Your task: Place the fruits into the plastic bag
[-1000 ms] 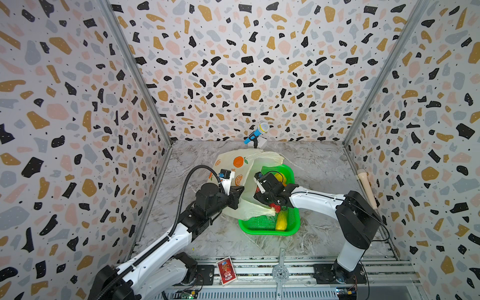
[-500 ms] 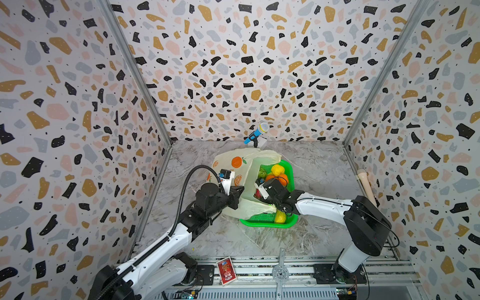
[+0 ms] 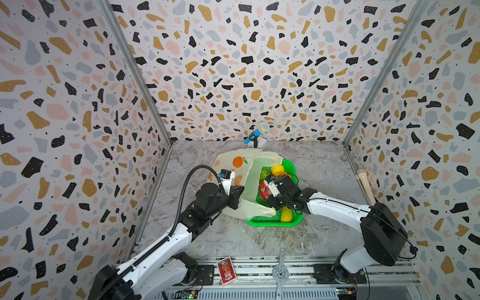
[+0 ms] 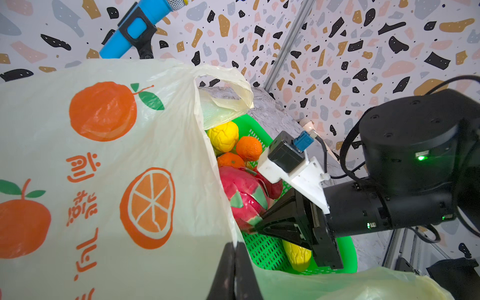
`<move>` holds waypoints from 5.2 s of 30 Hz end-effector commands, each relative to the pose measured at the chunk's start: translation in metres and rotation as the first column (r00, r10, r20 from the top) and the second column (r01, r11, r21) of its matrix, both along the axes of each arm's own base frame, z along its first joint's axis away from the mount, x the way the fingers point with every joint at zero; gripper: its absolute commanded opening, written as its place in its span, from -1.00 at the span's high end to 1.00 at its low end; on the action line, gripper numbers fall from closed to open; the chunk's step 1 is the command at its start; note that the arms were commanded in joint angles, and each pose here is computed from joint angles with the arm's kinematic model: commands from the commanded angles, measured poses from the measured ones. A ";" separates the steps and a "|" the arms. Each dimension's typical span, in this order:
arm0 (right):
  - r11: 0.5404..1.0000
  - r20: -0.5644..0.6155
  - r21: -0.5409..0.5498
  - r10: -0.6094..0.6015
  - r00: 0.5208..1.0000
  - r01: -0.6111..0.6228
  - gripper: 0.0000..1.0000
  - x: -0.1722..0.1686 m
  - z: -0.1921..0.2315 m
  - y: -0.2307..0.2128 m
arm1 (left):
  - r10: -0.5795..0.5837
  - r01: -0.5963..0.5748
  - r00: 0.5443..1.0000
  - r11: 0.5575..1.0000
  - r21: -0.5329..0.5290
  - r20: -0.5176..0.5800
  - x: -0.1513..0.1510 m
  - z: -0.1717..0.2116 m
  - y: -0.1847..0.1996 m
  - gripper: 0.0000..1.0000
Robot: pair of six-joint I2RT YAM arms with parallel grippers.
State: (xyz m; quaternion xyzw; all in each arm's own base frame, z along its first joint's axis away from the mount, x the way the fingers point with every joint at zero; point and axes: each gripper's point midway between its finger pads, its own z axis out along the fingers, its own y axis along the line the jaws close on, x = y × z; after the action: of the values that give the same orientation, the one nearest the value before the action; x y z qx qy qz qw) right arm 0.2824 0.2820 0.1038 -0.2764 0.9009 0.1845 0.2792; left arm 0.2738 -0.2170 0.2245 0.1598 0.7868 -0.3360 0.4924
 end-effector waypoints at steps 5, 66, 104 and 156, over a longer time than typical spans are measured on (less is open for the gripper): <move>0.997 0.007 0.050 -0.053 0.999 0.053 -0.74 0.003 0.024 -0.016 | -0.009 0.011 0.998 0.999 -0.034 0.058 0.001 0.021 -0.001 1.00; 0.999 -0.073 -0.044 0.002 0.997 -0.005 0.88 0.038 0.001 0.026 | -0.019 0.020 0.998 1.000 -0.016 0.060 -0.005 0.010 0.001 1.00; 0.899 0.057 0.434 0.034 0.998 -0.055 1.00 0.041 0.163 0.015 | -0.027 0.028 0.996 1.000 -0.009 0.084 -0.007 0.022 0.002 1.00; 0.676 -0.129 0.736 0.187 0.974 -0.032 1.00 0.052 0.206 0.089 | -0.080 0.088 0.963 0.996 -0.019 0.257 -0.038 0.021 0.007 1.00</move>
State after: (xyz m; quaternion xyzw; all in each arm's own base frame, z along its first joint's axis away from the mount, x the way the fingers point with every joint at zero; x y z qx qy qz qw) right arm 0.3426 0.3611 0.2607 -0.1591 0.8063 0.5174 0.2382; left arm 0.2359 -0.2092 0.2267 0.2230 0.7345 -0.3403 0.5432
